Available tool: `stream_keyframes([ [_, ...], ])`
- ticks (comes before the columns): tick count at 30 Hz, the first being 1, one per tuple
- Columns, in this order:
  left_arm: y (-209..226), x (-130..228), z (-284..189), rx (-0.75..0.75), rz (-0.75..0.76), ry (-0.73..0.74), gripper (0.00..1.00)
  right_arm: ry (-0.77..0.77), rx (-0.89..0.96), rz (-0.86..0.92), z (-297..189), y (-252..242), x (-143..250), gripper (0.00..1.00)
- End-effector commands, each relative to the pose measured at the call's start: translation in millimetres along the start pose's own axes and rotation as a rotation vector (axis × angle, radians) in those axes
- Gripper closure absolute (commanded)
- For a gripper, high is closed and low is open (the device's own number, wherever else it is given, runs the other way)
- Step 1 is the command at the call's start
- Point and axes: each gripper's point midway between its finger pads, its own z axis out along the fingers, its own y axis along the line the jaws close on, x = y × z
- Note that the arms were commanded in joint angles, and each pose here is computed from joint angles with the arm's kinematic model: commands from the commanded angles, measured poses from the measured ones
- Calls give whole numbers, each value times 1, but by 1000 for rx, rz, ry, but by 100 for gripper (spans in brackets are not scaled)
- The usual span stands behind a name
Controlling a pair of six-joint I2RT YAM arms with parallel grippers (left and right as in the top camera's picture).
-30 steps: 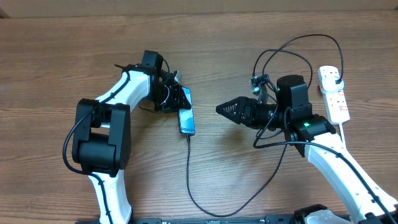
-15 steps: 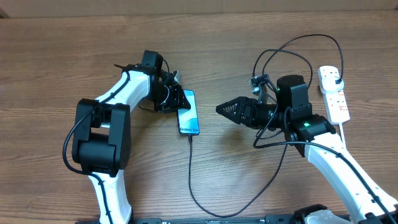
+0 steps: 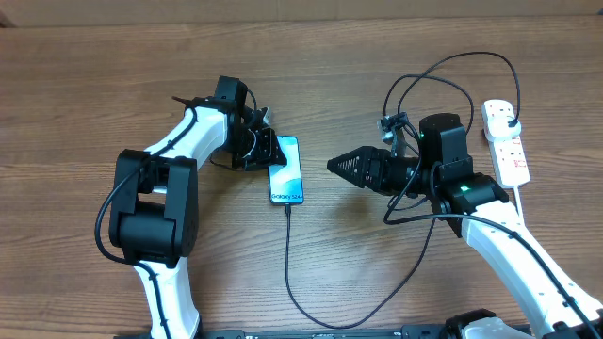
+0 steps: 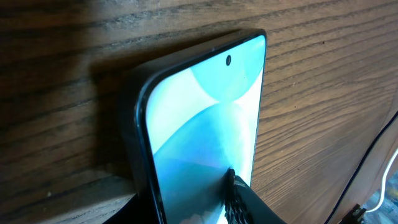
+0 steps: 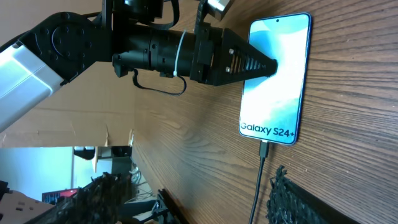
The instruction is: Plug charger to phone and switch on socket
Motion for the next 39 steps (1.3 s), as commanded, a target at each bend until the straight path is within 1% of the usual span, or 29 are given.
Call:
stream_keyframes([
  [1,8,-2,-2,-60,2,-19,68,-6,1,-12,-1,1,-2,22],
  [6,19,-5,-3,-123,2,-32,67,-6,1,-12,-1,1,-2,22],
  [13,30,-6,-5,-191,-1,-43,58,-6,1,-12,-1,1,-2,22],
  [20,38,-7,-6,-235,-2,-51,57,-6,1,-12,-1,0,-2,22],
  [24,47,-7,-9,-289,-5,-57,54,-6,1,-20,-1,0,-2,22],
  [25,54,-6,-11,-324,-20,-56,60,-6,0,-39,-1,1,-2,23],
  [26,56,-6,-12,-335,-39,-60,60,-6,0,-53,-1,1,-2,24],
  [27,58,-7,-15,-340,-60,-63,57,-5,-1,-69,-1,1,-2,27],
  [28,59,-9,-18,-339,-67,-66,57,-4,1,-86,-2,1,-1,29],
  [31,59,-16,-36,-338,-99,-84,58,-4,18,-121,-8,2,-1,29],
  [33,53,-25,-56,-334,-105,-110,57,-21,66,-129,-16,0,-4,30],
  [36,35,-40,-96,-321,-93,-174,55,-62,170,-135,-37,-3,-14,30],
  [39,5,-53,-140,-306,-36,-247,54,-108,278,-126,-64,-2,-26,30],
])
